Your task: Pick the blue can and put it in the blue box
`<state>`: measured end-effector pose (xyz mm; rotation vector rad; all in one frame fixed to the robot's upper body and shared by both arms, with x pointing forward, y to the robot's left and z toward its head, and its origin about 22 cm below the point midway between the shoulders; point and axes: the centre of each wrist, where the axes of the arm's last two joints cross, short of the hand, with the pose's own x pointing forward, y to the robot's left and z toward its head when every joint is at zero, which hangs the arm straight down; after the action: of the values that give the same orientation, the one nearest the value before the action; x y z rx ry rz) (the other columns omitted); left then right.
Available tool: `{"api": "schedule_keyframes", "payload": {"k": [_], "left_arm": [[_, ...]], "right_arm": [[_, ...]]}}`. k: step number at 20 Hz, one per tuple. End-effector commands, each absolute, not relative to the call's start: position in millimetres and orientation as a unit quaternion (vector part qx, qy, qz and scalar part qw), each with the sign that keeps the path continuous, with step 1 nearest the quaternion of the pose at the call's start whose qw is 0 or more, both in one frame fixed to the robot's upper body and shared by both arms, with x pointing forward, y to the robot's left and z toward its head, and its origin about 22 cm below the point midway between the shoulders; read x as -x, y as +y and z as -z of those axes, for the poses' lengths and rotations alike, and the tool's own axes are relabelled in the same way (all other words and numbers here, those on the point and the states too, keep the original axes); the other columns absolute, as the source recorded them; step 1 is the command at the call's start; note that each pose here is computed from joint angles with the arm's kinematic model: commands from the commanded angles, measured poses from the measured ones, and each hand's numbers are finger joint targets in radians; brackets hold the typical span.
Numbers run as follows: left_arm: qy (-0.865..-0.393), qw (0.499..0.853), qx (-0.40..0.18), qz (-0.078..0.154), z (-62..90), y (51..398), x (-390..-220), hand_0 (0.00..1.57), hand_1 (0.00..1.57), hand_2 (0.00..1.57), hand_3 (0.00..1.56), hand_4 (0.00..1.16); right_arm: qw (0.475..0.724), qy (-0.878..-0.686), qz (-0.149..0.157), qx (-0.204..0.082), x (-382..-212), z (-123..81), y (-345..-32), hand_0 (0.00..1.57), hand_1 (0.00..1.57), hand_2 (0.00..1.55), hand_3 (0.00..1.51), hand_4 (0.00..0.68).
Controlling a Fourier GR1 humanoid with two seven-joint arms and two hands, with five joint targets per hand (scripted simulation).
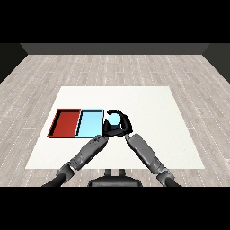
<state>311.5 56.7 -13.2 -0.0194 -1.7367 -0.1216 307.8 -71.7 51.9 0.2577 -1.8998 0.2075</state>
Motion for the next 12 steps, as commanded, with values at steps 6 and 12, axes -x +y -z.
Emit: {"api": "schedule_keyframes", "payload": {"k": [6,12], "left_arm": [[-0.758,0.651,-0.004,0.046,11.9,43.3,-308.7,1.57,1.57,1.57,1.48,1.14],[-0.758,0.651,-0.004,0.033,10.9,52.6,-303.0,1.57,1.57,1.57,1.49,1.15]], "right_arm": [[0.567,-0.81,-0.105,-0.111,-315.9,-51.6,-75.8,0.0,0.0,0.0,0.0,0.0],[0.573,-0.814,-0.055,-0.08,-306.5,-55.6,-112.0,0.0,0.0,0.0,0.0,0.0]]}}
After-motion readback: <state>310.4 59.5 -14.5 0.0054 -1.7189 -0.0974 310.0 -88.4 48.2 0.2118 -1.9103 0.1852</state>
